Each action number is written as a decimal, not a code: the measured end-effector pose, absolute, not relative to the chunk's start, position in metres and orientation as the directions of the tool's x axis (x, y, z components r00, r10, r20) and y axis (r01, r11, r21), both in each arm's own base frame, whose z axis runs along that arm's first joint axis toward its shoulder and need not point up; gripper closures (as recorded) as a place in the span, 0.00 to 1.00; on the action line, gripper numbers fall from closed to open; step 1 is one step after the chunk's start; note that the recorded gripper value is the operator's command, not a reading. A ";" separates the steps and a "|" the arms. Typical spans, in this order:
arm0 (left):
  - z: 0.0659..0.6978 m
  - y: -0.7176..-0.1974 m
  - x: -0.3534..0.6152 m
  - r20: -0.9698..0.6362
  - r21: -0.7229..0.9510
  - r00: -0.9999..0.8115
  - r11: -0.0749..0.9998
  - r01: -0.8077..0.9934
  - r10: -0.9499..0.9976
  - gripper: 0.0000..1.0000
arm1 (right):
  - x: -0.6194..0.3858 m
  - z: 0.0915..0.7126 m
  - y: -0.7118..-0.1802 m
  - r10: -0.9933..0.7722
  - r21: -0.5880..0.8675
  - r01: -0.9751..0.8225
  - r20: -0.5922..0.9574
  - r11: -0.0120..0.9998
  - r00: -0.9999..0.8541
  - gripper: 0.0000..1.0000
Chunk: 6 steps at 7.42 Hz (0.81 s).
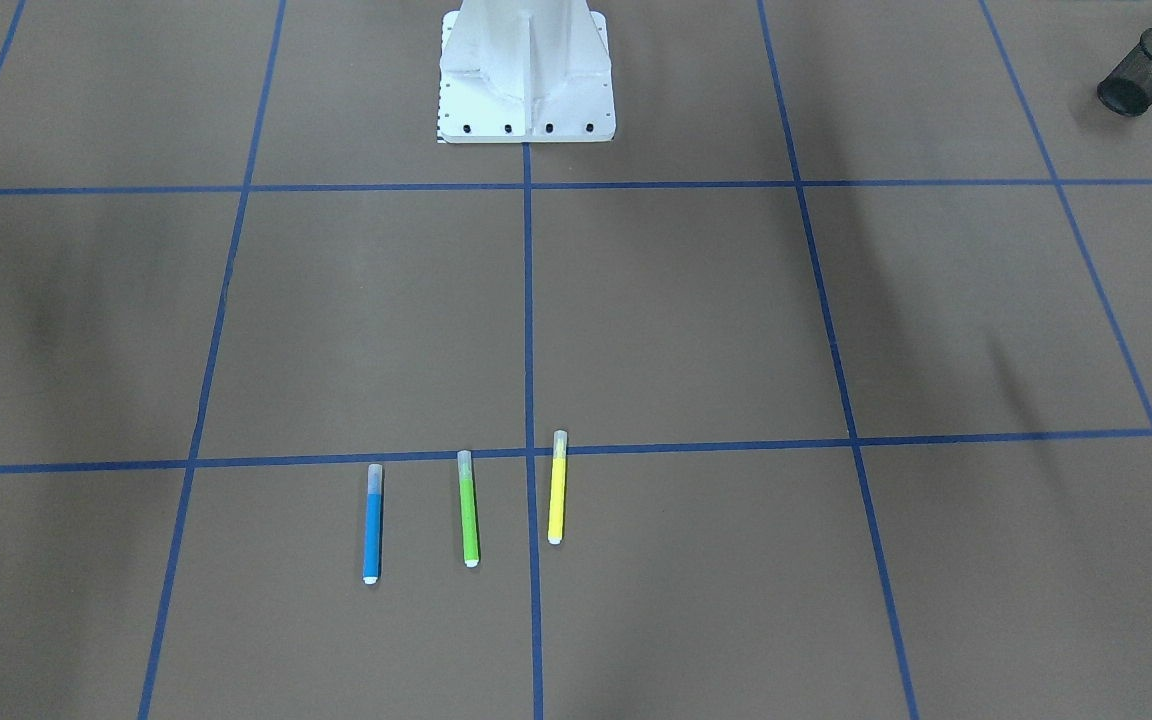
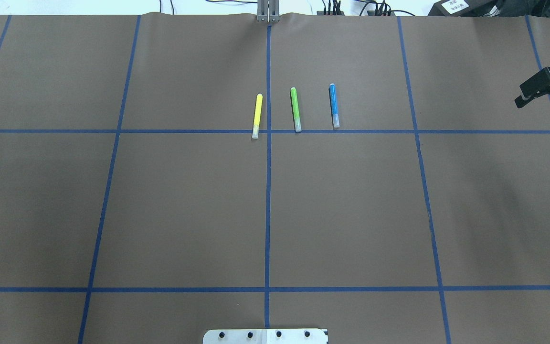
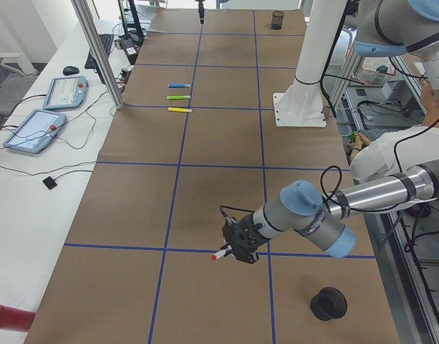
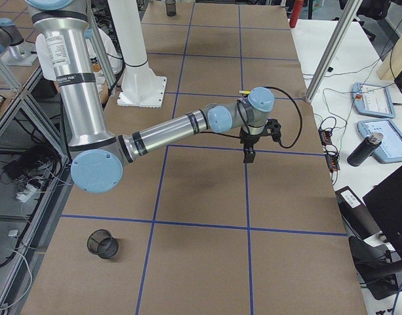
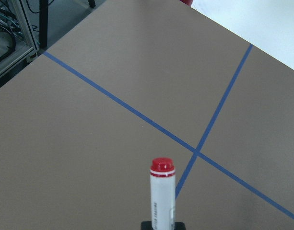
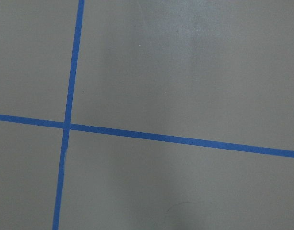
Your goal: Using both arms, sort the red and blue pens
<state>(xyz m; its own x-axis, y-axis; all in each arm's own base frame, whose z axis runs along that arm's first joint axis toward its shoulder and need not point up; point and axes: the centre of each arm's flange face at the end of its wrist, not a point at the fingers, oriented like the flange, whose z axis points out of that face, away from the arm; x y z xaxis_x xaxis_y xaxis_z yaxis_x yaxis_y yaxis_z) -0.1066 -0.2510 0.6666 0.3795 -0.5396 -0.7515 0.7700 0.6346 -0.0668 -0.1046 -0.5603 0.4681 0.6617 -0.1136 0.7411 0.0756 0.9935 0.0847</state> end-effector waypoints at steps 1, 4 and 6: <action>0.682 -0.216 -0.111 -0.758 -0.041 0.376 0.613 0.789 -0.534 1.00 | -0.104 0.467 -0.560 -0.115 0.087 0.075 0.740 0.993 0.662 0.00; 0.702 -0.124 -0.115 -0.733 0.101 0.468 0.602 0.792 -0.494 1.00 | -0.104 0.466 -0.560 -0.117 0.090 0.075 0.740 0.993 0.662 0.00; 0.718 -0.076 -0.116 -0.697 0.178 0.520 0.584 0.792 -0.494 1.00 | -0.104 0.467 -0.560 -0.116 0.088 0.075 0.740 0.993 0.663 0.00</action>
<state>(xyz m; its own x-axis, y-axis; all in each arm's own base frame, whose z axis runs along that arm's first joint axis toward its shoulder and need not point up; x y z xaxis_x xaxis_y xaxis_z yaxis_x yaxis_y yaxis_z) -0.1158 -0.0755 0.7182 0.5203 -0.4937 -0.6968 0.7923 0.5835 0.1782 -0.1044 -0.5603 0.4668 0.6630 -0.1156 0.7396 0.0749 0.9933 0.0880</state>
